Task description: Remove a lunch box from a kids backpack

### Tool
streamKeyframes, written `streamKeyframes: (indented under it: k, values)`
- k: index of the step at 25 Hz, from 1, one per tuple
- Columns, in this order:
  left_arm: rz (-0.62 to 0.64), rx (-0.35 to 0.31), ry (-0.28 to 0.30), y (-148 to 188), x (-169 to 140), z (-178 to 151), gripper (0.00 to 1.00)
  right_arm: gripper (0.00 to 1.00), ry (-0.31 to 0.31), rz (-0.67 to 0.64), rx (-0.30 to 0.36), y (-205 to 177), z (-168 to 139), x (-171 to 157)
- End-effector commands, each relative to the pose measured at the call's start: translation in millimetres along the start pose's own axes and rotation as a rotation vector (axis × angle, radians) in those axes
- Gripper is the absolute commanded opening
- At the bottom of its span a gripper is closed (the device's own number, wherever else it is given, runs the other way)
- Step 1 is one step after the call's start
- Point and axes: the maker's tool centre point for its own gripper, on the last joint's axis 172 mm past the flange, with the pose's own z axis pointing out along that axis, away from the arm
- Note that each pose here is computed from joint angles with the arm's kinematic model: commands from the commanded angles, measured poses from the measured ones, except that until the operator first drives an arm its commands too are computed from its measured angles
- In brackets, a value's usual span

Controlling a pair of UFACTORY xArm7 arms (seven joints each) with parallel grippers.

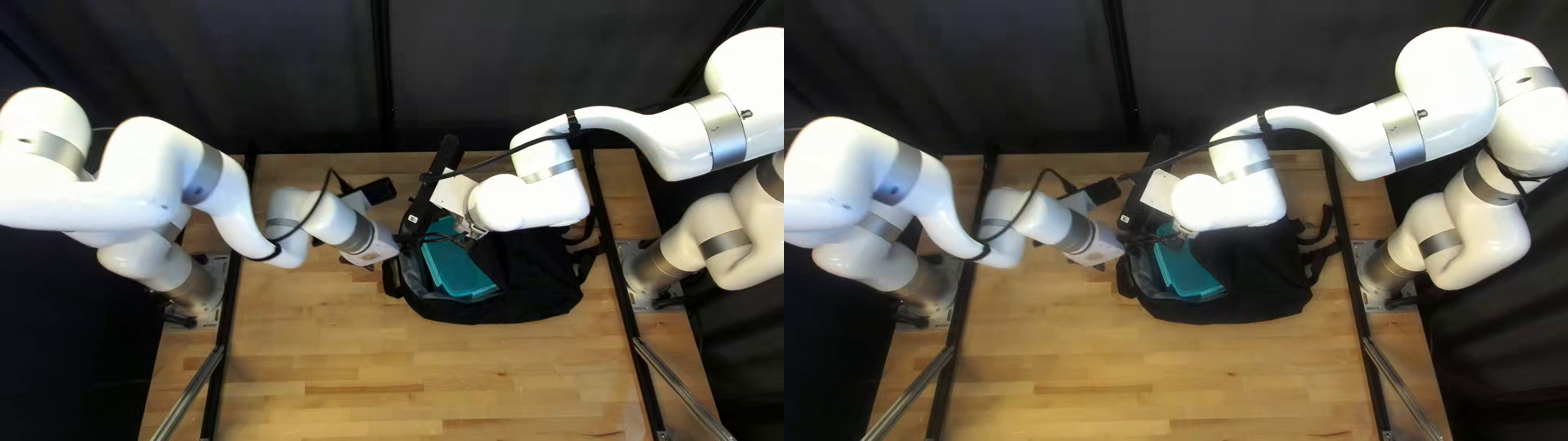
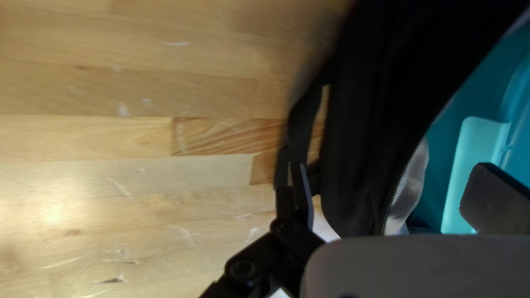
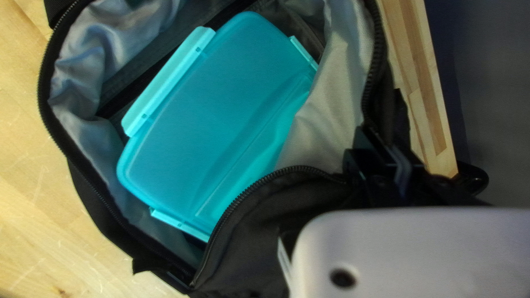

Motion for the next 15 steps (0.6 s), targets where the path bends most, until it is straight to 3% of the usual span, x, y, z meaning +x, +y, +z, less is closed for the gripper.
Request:
streamKeyframes:
  k: [1,15]
  values:
    - [0.012,0.0,0.009,-0.5,2.7,7.6,0.0,0.0,0.006,-0.001,-0.002,2.5,-3.1,-0.3]
    - [0.004,0.01,0.02,-20.0,4.4,5.7,0.0,0.0,0.009,0.016,-0.025,26.0,-7.7,-13.6]
